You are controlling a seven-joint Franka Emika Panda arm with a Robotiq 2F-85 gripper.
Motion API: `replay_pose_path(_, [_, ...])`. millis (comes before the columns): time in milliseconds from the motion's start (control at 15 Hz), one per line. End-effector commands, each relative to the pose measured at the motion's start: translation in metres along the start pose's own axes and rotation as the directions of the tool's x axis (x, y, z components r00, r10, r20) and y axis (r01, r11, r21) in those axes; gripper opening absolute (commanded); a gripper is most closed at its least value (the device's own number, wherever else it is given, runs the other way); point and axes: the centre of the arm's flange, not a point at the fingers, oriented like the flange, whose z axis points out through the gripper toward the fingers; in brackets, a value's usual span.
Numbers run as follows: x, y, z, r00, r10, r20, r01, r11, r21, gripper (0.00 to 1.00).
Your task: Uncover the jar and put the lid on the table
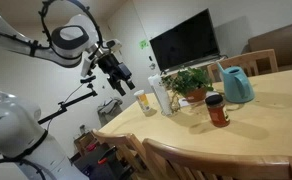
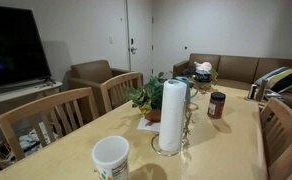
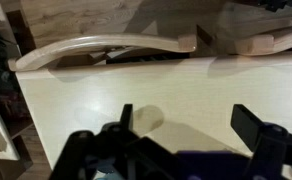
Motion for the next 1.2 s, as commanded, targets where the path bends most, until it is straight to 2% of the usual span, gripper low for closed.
replay_pose_path(0, [0.0, 0.0, 0.0, 1.0, 0.0, 0.0, 0.0, 1.0, 0.0, 1.0])
replay_pose_path(333, [0.016, 0.032, -0.016, 0.992, 0.123, -0.026, -0.123, 0.992, 0.03, 1.0])
replay_pose_path(667, [0.041, 0.072, -0.025, 0.955, 0.292, -0.057, -0.29, 0.956, 0.037, 1.0])
replay_pose_path(933, [0.074, 0.093, -0.019, 0.922, 0.38, -0.08, -0.378, 0.925, 0.039, 1.0])
replay_pose_path(1133, [0.103, 0.105, -0.001, 0.915, 0.391, -0.102, -0.386, 0.92, 0.064, 1.0])
